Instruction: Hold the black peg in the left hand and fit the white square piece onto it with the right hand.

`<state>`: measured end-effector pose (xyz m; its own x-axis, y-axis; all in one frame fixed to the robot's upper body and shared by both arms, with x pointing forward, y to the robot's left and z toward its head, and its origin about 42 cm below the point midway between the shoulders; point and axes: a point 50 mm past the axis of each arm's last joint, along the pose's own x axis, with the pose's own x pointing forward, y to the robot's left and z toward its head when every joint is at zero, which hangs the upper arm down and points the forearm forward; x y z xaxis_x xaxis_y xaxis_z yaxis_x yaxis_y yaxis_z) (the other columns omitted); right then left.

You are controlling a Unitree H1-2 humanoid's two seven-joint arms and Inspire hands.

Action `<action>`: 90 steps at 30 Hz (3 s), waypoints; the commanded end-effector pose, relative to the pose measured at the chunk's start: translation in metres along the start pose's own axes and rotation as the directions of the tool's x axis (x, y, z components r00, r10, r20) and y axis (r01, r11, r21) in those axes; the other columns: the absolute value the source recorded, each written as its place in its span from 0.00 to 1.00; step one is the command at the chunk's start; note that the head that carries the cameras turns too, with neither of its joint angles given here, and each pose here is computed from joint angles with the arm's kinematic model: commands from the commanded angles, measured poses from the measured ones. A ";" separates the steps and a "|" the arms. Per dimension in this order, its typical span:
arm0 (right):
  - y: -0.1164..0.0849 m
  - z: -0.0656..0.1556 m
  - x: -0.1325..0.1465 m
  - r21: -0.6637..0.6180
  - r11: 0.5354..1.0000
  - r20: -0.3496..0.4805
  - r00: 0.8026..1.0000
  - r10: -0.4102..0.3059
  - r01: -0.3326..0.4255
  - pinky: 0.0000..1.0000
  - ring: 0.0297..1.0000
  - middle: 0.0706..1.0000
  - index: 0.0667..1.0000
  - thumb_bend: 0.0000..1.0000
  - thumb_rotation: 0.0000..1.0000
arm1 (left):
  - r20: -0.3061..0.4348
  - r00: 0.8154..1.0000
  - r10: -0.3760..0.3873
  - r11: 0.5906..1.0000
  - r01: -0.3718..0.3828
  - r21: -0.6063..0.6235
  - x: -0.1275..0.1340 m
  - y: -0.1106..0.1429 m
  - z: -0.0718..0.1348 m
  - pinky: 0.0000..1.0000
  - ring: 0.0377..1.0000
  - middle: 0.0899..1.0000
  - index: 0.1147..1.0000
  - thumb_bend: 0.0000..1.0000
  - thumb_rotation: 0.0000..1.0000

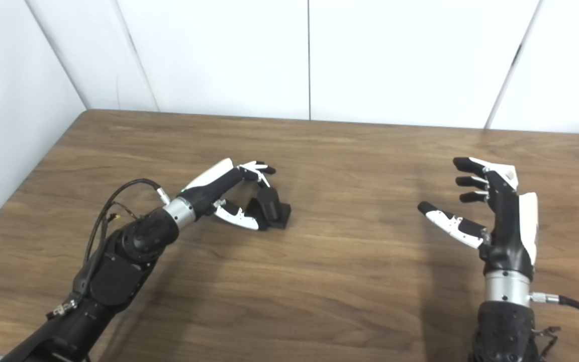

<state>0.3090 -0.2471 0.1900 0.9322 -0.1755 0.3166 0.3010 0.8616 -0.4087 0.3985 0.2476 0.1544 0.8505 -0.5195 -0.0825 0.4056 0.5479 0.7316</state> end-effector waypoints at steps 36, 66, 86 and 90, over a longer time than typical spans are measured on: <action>-0.011 0.027 0.016 0.000 0.998 0.098 0.993 -0.065 0.066 0.55 0.66 0.71 0.67 0.67 0.02 | 0.268 0.958 -0.100 0.995 0.097 0.026 0.019 -0.083 0.065 0.87 0.98 0.90 0.42 0.52 0.08; -0.132 0.093 0.144 -0.566 0.824 0.205 0.962 0.179 -0.033 0.69 0.80 0.78 0.70 0.70 0.16 | 0.268 0.958 -0.097 0.995 0.099 0.006 0.003 -0.074 0.050 0.84 0.96 0.89 0.43 0.52 0.08; -0.129 0.052 0.209 -0.702 0.635 -0.137 0.937 0.323 -0.322 0.69 0.88 0.86 0.74 0.73 0.16 | 0.257 0.962 -0.096 0.995 0.100 -0.003 0.000 -0.073 0.047 0.85 0.96 0.89 0.43 0.52 0.08; -0.126 0.048 0.217 -0.709 0.594 -0.209 0.918 0.336 -0.379 0.74 0.92 0.90 0.77 0.74 0.20 | 0.253 0.963 -0.093 0.995 0.098 -0.007 0.001 -0.073 0.047 0.85 0.96 0.89 0.43 0.52 0.08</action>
<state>0.4559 -0.3678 0.3117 0.9947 0.0380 -0.0951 -0.1019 0.2770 -0.9555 0.3511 0.1684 0.1332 0.6870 -0.7247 0.0531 0.4875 0.5138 0.7059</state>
